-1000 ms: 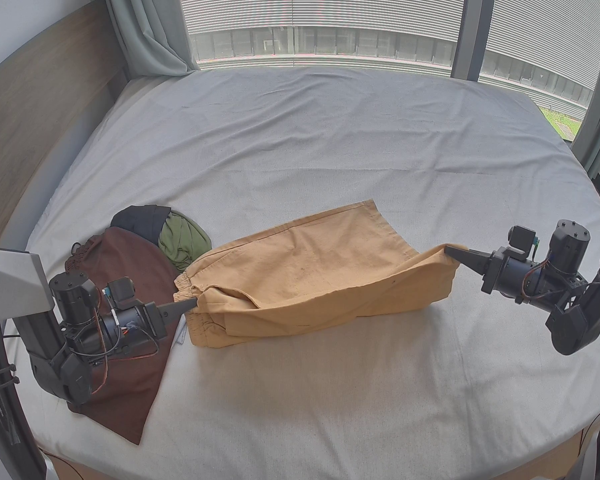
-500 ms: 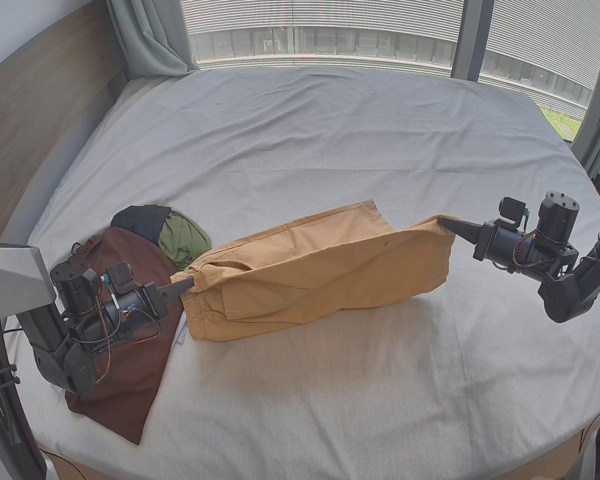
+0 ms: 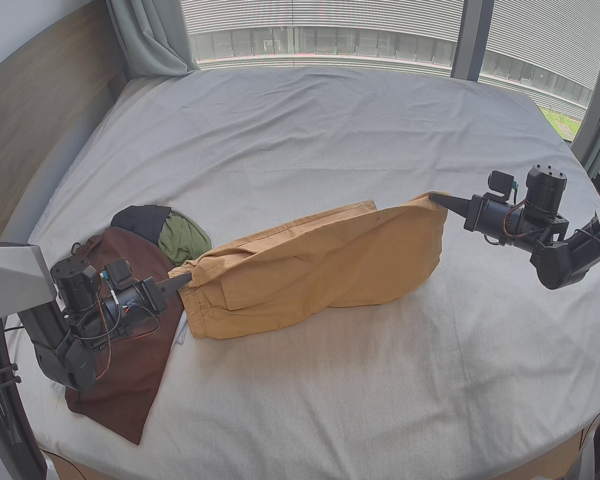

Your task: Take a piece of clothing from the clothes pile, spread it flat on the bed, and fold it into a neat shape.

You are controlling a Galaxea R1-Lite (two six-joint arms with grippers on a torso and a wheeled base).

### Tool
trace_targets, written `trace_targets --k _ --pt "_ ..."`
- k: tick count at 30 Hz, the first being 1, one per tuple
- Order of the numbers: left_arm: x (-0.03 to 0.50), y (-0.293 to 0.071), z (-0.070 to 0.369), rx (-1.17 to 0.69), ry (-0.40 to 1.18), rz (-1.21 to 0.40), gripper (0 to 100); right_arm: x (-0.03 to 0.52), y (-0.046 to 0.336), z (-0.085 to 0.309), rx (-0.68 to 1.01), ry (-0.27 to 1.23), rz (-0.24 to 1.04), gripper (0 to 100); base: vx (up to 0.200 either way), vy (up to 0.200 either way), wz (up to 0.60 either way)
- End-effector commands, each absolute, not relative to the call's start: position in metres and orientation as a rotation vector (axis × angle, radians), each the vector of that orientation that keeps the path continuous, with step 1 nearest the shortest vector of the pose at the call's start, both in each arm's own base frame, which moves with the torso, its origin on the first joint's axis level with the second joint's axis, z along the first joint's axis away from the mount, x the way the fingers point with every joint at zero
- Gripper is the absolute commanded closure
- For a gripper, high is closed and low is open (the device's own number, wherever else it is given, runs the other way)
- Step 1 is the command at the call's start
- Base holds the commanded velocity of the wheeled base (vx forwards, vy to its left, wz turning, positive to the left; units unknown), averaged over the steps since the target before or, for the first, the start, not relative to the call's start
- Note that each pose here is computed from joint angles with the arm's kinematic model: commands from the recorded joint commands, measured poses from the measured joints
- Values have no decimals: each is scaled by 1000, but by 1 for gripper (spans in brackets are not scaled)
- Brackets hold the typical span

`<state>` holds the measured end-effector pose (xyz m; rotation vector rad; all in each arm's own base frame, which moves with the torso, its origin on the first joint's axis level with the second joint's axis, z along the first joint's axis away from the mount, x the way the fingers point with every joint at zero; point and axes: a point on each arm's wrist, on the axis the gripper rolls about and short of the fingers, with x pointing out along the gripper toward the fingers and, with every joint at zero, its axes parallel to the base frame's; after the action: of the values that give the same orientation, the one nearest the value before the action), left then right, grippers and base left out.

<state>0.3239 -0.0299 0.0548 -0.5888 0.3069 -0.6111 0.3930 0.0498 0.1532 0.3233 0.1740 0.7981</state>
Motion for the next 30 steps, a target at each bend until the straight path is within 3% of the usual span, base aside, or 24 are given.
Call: trace_targets --k 1,30 --pt "328 -29 53 -609 307 -603 100 410 51 149 327 188 795 100 0 0 0" --pt "354 -21 34 -694 299 -480 100 490 79 105 328 196 767 100 0 0 0"
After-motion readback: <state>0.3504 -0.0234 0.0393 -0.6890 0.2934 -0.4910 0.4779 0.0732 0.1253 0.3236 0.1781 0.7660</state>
